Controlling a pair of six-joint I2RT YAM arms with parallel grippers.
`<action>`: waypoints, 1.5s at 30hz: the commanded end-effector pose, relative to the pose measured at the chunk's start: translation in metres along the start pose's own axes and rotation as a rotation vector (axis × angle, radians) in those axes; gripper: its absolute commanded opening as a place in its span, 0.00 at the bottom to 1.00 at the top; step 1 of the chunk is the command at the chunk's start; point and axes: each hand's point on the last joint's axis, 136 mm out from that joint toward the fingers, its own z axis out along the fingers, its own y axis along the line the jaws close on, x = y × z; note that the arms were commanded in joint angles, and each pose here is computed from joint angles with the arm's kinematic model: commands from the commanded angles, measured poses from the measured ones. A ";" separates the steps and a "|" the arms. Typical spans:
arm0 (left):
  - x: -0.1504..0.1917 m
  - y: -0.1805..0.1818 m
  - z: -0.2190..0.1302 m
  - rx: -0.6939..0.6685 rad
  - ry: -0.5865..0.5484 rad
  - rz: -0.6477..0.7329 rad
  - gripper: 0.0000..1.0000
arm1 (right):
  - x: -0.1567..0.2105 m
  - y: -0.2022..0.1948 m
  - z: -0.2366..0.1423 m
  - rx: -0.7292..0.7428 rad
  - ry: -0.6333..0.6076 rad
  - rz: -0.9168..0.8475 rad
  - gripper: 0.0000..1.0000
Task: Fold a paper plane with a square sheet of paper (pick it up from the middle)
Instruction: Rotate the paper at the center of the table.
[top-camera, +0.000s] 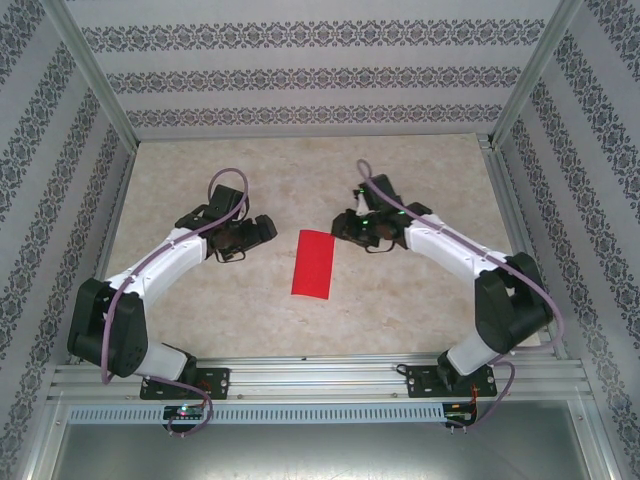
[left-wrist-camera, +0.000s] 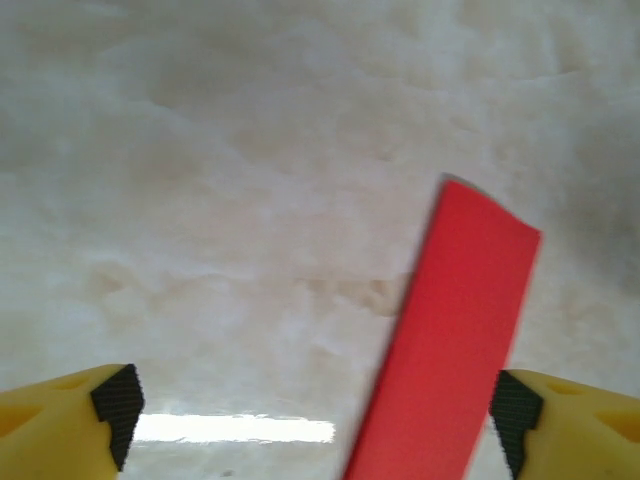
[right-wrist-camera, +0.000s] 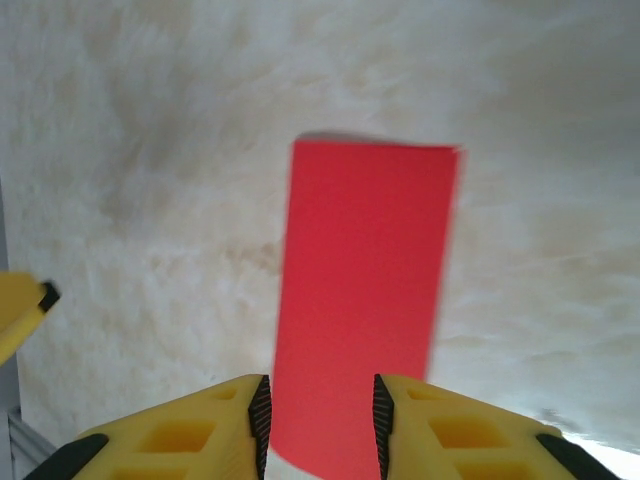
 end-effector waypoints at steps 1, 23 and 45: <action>-0.006 0.016 -0.012 -0.038 -0.043 -0.065 0.99 | 0.024 0.010 0.034 0.060 0.083 -0.065 0.32; 0.012 0.006 0.004 0.070 0.055 -0.027 0.99 | 0.116 -0.040 0.097 0.151 0.505 -0.380 0.24; 0.079 -0.127 0.065 0.357 0.260 0.187 0.42 | 0.047 -0.071 0.009 -0.016 0.092 0.116 0.65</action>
